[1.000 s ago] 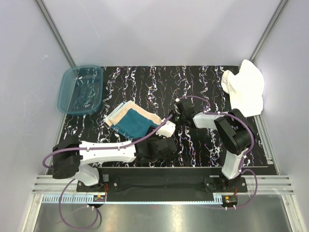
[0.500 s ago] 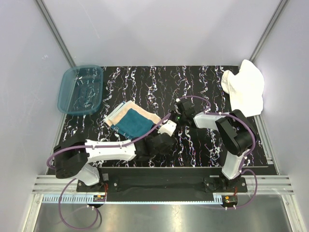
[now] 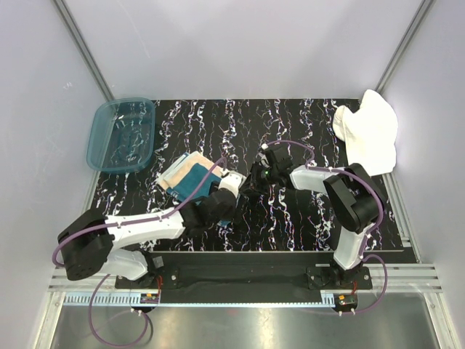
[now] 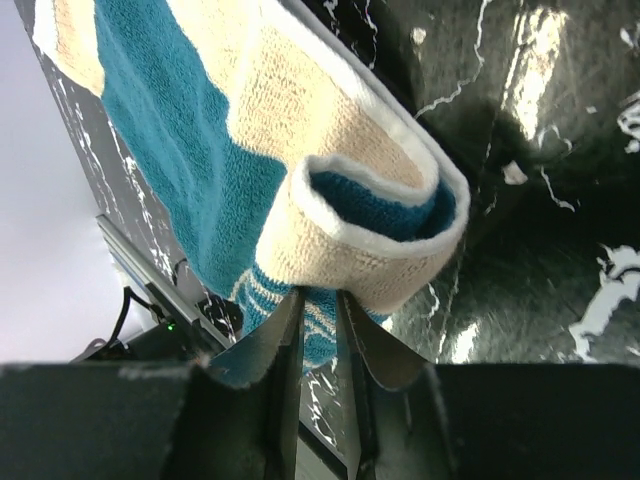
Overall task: Roll the towels
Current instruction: Roll the towel
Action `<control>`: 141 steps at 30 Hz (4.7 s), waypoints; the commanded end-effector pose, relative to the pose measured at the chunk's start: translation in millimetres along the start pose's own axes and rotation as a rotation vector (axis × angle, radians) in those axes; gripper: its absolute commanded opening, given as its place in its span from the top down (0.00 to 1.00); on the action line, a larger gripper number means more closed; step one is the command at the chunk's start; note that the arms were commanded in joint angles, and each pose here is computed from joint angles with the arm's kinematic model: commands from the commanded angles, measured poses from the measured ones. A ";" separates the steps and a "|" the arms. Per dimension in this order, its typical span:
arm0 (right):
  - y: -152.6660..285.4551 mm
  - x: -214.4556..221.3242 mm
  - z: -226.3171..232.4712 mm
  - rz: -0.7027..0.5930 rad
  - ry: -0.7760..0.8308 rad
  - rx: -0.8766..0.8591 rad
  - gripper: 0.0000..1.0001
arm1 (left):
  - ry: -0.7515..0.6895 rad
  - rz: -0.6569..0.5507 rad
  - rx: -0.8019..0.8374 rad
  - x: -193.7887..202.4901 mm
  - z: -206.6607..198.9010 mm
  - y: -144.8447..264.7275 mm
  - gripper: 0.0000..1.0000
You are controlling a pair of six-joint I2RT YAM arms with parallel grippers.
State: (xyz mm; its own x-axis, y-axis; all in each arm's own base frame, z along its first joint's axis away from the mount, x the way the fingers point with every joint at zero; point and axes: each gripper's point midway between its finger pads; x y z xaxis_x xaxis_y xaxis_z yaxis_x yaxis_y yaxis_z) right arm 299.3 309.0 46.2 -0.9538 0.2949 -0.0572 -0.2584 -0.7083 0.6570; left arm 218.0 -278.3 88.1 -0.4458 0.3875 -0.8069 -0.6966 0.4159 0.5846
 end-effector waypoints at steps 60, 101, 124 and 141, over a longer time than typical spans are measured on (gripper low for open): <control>40.4 37.8 -12.1 -0.139 0.018 -0.246 0.24 | 1.078 0.139 0.699 25.6 -36.5 -5.8 1.00; 80.1 46.3 -59.6 -0.112 -0.055 0.399 0.80 | 0.076 -0.001 -0.022 -39.0 -5.2 45.8 0.21; 92.3 48.7 -48.7 -0.089 -0.058 0.456 0.79 | -0.247 -0.099 0.127 -31.3 -143.9 20.4 0.21; 106.6 52.1 -40.4 -0.090 -0.056 0.450 0.78 | -0.183 0.013 0.070 31.7 -130.4 -2.3 0.27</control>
State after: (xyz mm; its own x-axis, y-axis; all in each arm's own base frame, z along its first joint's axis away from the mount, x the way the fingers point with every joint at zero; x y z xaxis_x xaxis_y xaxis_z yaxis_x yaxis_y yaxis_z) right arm 209.5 218.3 61.3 -0.9172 0.3952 -0.0517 -0.1875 -0.3134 0.9309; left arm 128.3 -375.5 52.1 -0.3146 0.5793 -0.7520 -0.6237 0.4711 0.6238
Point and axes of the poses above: each gripper's point midway between its finger pads, its own y axis back along the fingers, its own z axis along the line the jaws close on, x = y × z, and after that the axes turned 10 degrees about -y, right-handed
